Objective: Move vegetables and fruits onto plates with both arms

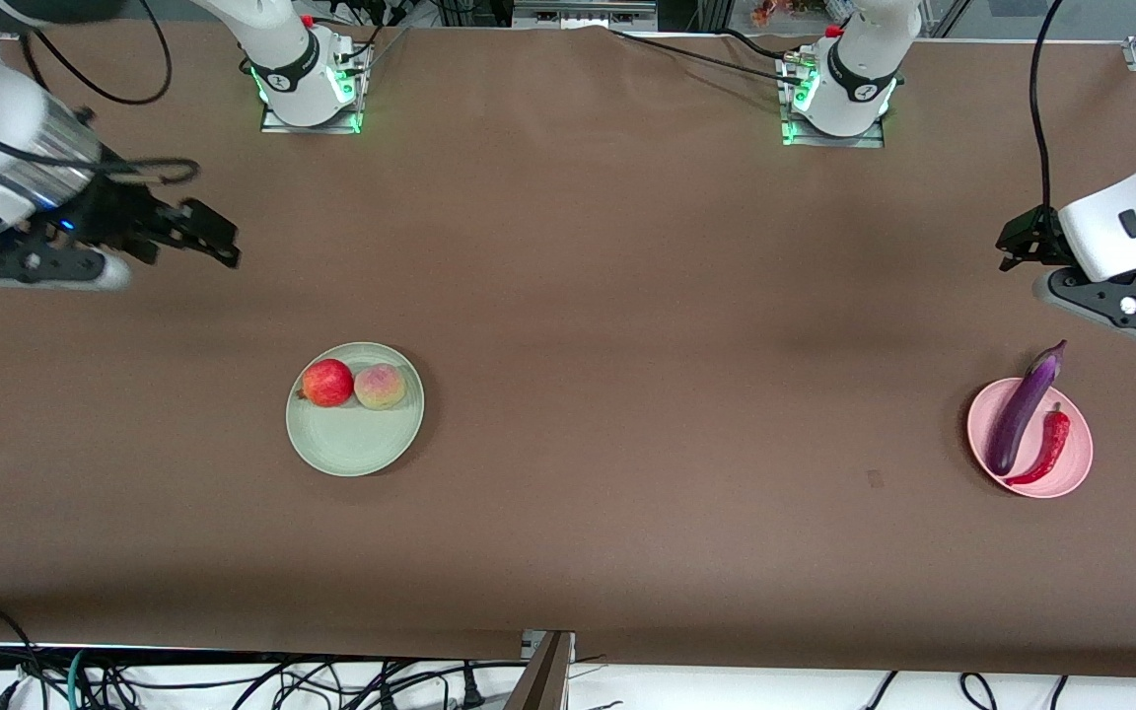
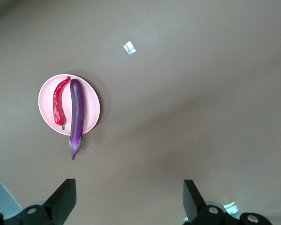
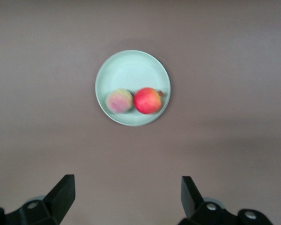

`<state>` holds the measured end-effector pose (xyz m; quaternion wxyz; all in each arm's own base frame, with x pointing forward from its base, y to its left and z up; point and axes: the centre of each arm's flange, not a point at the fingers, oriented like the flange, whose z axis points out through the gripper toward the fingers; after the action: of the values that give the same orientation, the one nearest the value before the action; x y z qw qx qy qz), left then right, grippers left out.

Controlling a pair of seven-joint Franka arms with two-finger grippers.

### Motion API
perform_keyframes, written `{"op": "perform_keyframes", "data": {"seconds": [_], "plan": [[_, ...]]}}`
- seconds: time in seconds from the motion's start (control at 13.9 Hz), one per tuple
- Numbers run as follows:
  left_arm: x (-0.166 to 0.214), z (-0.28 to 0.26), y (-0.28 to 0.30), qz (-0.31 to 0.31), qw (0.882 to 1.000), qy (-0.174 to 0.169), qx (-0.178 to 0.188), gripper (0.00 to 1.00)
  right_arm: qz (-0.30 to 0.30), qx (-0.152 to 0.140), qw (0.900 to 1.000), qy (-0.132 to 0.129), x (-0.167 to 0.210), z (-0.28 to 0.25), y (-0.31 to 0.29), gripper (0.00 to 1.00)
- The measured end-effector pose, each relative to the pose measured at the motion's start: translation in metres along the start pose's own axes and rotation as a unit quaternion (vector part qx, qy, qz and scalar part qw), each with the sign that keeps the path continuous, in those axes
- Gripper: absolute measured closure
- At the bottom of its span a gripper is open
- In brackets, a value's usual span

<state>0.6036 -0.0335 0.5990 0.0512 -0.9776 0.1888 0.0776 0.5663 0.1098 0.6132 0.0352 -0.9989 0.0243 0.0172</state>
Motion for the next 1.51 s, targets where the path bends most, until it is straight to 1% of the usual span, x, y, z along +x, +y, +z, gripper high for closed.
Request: {"op": "perform_keyframes", "data": {"seconds": [0.14,0.22,0.29,0.43,0.5,0.65,0.72,0.87,1.23,1.51], "plan": [[0.006,0.002,-0.006,-0.08,0.996,0.033,-0.023,0.0,-0.009,-0.006,1.0,-0.008,-0.002,0.005,0.009,0.0],[0.007,0.006,-0.014,-0.105,0.993,0.048,-0.033,0.0,-0.011,-0.009,1.0,-0.013,-0.001,0.011,0.008,0.0],[0.004,0.011,-0.023,-0.126,0.99,0.056,-0.038,0.0,-0.012,-0.011,1.0,-0.017,0.001,0.016,0.007,0.0],[-0.016,0.019,-0.036,-0.159,0.985,0.061,-0.036,0.0,-0.013,-0.014,1.0,-0.02,0.003,0.021,0.006,0.0],[-0.027,0.016,-0.033,-0.163,0.984,0.069,-0.033,0.0,-0.013,-0.017,1.0,-0.02,0.003,0.021,0.007,0.0],[-0.051,-0.001,-0.009,-0.158,0.983,0.091,-0.025,0.0,-0.012,-0.021,1.0,-0.019,0.003,0.02,0.009,0.0],[-0.062,-0.006,0.004,-0.153,0.983,0.094,-0.023,0.0,-0.012,-0.022,0.999,-0.02,0.003,0.02,0.01,0.0],[-0.075,-0.008,0.014,-0.15,0.984,0.096,-0.021,0.0,-0.011,-0.022,0.999,-0.021,0.003,0.019,0.011,0.0],[-0.068,0.005,0.009,-0.154,0.984,0.093,-0.023,0.0,-0.016,-0.021,0.999,-0.017,0.002,0.015,0.01,0.0],[-0.067,0.006,0.009,-0.153,0.984,0.092,-0.023,0.0,-0.032,-0.019,0.999,-0.005,0.002,0.004,0.009,0.0]]}}
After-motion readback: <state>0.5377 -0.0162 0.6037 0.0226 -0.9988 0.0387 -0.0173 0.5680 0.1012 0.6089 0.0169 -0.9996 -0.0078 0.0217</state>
